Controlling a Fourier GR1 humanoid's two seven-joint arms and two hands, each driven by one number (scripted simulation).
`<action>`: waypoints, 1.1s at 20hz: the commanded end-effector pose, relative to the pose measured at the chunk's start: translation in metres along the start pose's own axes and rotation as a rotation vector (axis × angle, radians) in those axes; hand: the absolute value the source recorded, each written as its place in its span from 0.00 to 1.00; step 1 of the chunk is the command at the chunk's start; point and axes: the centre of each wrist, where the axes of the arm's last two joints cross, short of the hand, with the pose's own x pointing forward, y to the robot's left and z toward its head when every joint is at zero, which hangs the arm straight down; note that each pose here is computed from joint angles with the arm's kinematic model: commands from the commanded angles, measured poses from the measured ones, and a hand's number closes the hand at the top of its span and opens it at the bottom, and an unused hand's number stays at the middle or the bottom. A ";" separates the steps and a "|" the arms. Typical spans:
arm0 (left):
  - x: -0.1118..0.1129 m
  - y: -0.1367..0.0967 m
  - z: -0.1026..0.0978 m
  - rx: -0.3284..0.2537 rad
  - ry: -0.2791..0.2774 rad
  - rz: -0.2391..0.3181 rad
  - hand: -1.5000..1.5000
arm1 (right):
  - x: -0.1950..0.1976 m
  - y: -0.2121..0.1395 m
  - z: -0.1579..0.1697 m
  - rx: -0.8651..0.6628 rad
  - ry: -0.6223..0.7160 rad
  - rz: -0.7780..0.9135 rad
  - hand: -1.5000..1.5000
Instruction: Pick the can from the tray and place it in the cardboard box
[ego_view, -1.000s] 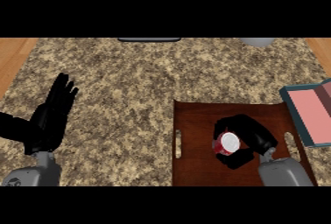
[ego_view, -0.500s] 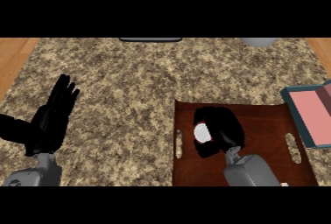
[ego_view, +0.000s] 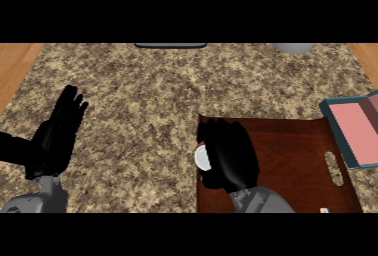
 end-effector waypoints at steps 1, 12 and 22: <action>-0.010 -0.010 0.014 -0.001 0.006 0.009 0.50 | 0.010 -0.040 0.015 -0.144 0.020 -0.073 1.00; 0.002 0.001 -0.002 0.002 0.010 -0.005 0.50 | -0.030 -0.125 0.016 -0.501 0.359 -0.194 1.00; -0.006 -0.001 0.001 0.007 -0.012 0.003 0.50 | -0.140 -0.152 -0.016 -0.511 0.517 -0.221 1.00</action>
